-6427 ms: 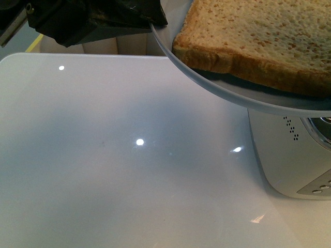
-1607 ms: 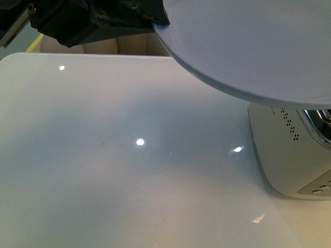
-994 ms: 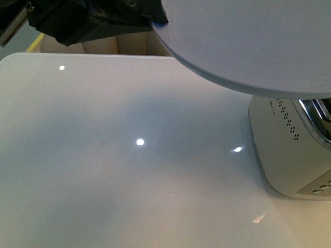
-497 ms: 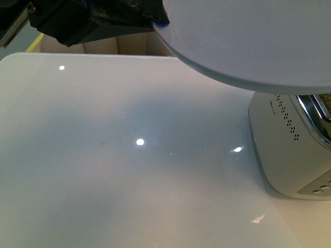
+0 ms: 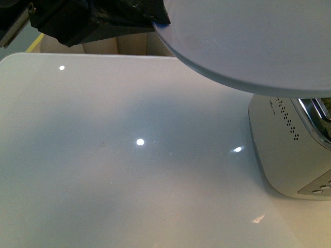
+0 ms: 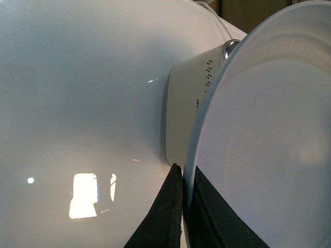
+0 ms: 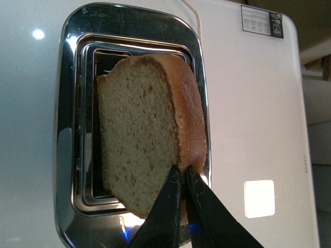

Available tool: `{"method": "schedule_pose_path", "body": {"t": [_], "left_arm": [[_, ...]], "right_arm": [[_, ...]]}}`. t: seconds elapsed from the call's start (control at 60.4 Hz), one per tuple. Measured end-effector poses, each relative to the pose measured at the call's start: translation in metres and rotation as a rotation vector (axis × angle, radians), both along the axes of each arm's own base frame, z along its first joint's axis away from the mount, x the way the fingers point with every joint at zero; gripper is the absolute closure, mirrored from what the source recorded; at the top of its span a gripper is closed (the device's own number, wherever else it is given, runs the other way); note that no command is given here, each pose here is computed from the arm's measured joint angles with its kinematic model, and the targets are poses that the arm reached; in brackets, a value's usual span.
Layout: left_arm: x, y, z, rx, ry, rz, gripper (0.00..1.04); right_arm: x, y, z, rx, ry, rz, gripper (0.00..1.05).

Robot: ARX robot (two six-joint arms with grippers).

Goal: Left arm holds plate, right arm toasts bread

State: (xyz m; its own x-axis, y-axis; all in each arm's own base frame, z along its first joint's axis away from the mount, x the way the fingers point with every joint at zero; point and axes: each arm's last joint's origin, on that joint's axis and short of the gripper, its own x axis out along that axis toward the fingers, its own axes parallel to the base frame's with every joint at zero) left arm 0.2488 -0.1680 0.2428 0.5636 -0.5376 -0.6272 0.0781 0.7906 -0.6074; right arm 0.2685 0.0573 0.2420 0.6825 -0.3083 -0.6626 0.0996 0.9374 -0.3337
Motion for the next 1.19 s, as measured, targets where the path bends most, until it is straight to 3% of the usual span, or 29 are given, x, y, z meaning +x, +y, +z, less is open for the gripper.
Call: {"method": "schedule_pose_path", "body": {"t": [0.547,1.193], "left_arm": [[0.0,0.0,0.0,0.0,0.0,0.0,1.02],[0.0,0.0,0.0,0.0,0.0,0.0,1.02]], "right_arm": [[0.0009,0.0035,-0.0055,0.008,0.016,0.014,1.02],[-0.0029,-0.0037,-0.008,0.013,0.018,-0.01,0.09]]}}
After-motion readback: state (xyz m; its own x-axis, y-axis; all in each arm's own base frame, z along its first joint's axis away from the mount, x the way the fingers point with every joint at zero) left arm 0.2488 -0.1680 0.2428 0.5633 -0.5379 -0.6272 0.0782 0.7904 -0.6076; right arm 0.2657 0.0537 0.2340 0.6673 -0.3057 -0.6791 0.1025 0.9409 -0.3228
